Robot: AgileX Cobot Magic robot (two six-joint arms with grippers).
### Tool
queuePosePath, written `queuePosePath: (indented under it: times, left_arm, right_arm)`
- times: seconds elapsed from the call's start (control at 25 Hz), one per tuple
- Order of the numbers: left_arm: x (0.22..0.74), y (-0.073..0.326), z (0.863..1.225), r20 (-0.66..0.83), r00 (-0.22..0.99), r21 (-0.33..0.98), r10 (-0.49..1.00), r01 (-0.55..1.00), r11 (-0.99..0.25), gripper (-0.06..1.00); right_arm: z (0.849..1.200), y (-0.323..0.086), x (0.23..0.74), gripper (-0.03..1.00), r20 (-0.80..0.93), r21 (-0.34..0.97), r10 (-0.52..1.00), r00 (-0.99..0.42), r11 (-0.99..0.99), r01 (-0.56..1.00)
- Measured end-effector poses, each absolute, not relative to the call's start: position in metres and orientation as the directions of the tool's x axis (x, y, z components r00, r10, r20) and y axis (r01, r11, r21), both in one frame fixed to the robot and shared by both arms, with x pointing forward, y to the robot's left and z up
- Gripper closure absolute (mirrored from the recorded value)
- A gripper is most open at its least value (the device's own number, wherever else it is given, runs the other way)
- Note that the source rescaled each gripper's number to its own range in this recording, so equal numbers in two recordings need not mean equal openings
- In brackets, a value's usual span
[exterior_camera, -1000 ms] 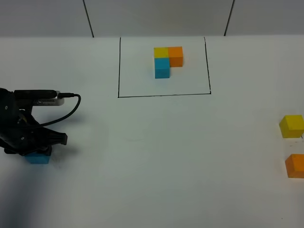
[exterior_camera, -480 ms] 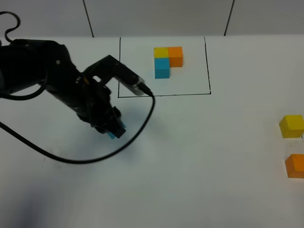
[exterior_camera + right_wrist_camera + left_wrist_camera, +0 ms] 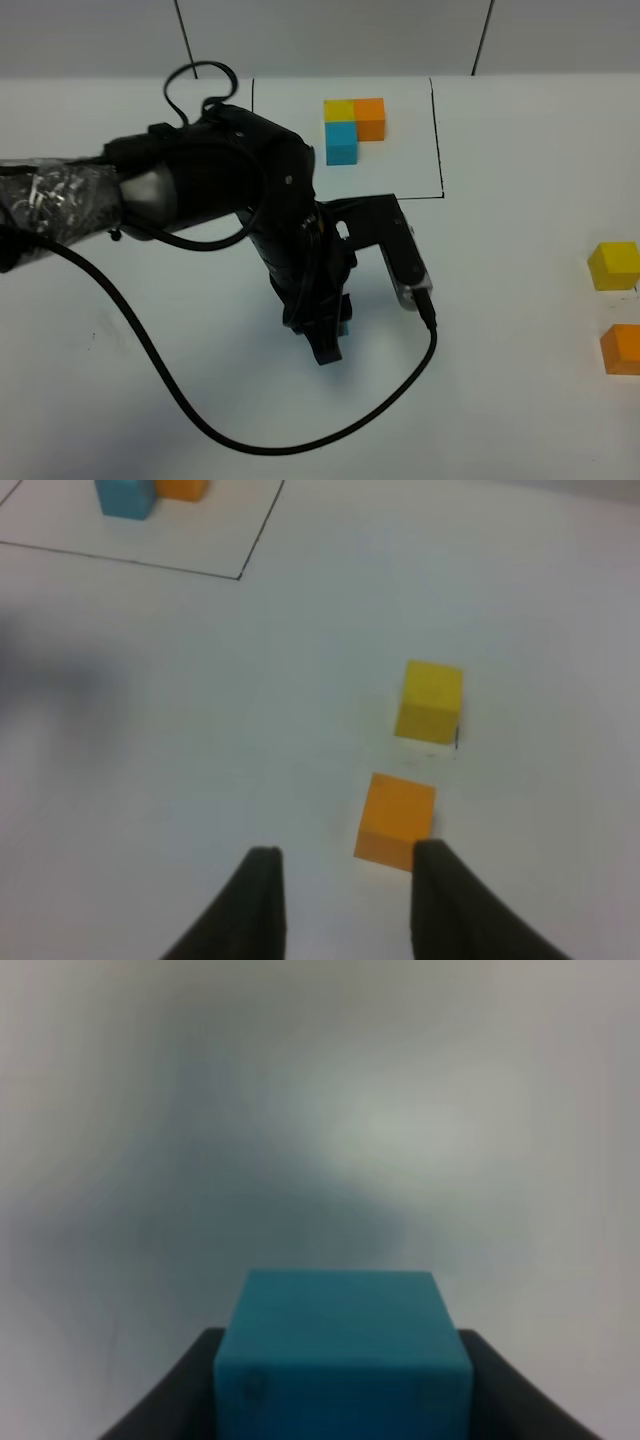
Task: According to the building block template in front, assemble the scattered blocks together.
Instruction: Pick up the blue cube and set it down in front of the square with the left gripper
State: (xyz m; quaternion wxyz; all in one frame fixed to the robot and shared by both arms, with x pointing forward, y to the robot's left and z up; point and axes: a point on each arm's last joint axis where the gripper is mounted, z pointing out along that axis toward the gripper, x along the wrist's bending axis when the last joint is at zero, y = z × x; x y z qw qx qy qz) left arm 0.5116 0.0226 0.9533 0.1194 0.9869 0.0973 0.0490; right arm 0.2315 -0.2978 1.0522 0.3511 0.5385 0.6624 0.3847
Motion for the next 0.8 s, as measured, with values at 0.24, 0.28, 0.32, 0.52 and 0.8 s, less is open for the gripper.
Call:
queuePosePath:
  times: [0.24, 0.28, 0.32, 0.52, 0.8]
  left_arm:
    - [0.508, 0.007, 0.930, 0.123, 0.984, 0.217, 0.125, 0.096, -0.971, 0.93]
    - [0.509, 0.006, 0.926, 0.128, 0.984, 0.218, 0.123, 0.093, -0.971, 0.93]
    - [0.510, 0.005, 0.922, 0.131, 0.984, 0.219, 0.122, 0.091, -0.971, 0.93]
    - [0.514, 0.003, 0.901, 0.139, 0.985, 0.196, 0.104, 0.076, -0.978, 0.93]
    - [0.515, 0.002, 0.895, 0.131, 0.986, 0.183, 0.100, 0.075, -0.980, 0.93]
  right_arm:
    - [1.052, -0.298, 0.231, 0.97, -0.051, 0.888, 0.984, -0.174, 0.124, 0.443]
    - [1.052, -0.298, 0.231, 0.97, -0.051, 0.888, 0.984, -0.174, 0.124, 0.443]
    - [1.052, -0.298, 0.231, 0.97, -0.051, 0.888, 0.984, -0.174, 0.124, 0.443]
    - [1.052, -0.298, 0.231, 0.97, -0.051, 0.888, 0.984, -0.174, 0.124, 0.443]
    - [1.052, -0.298, 0.231, 0.97, -0.051, 0.888, 0.984, -0.174, 0.124, 0.443]
